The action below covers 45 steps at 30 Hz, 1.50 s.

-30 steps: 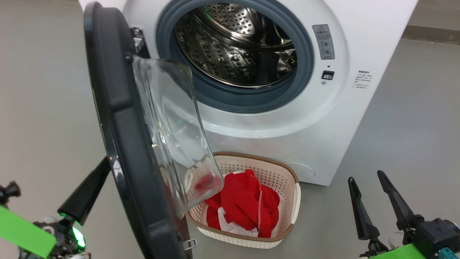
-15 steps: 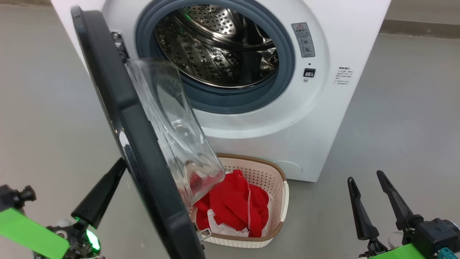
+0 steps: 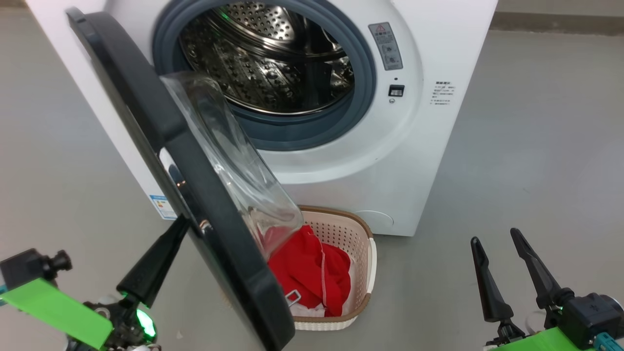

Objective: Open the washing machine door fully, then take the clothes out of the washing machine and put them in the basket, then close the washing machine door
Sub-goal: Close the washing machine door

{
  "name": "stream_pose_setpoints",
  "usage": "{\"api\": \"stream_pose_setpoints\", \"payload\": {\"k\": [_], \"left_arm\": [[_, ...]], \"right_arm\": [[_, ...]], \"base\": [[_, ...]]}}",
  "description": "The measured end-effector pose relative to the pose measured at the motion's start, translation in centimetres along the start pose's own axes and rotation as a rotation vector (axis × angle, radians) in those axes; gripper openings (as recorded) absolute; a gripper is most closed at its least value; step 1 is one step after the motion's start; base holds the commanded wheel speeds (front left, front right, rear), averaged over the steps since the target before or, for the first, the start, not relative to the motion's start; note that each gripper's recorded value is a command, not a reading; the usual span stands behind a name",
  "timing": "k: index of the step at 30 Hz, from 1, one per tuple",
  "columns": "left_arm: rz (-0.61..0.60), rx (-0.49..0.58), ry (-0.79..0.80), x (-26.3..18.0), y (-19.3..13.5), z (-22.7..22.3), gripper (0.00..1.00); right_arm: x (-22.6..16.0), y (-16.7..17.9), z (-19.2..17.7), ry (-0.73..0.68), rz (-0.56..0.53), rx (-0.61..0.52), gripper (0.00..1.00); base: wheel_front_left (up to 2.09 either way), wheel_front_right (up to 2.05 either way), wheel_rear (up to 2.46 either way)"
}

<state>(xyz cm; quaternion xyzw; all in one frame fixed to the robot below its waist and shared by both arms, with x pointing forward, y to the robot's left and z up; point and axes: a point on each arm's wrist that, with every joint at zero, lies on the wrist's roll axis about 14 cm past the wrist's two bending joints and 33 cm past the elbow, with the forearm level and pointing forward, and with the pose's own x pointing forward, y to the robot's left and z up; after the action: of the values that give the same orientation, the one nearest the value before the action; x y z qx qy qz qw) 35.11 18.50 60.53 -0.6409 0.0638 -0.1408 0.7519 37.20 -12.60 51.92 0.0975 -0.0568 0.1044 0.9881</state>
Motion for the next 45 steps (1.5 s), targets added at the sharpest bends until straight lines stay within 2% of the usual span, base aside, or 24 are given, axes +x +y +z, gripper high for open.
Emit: {"api": "stream_pose_setpoints", "payload": {"k": [16,45], "left_arm": [[-0.055,-0.048,0.094,4.7,-0.3,-2.7,0.0],[-0.141,-0.108,0.162,13.9,-1.4,-6.3,0.0]], "right_arm": [[0.0,-1.8,0.1,-0.004,-0.055,-0.005,1.0],[-0.9,-4.9,-0.2,0.009,-0.154,-0.021,1.0]], "base": [[0.0,0.0,0.0],[0.0,0.0,0.0]]}}
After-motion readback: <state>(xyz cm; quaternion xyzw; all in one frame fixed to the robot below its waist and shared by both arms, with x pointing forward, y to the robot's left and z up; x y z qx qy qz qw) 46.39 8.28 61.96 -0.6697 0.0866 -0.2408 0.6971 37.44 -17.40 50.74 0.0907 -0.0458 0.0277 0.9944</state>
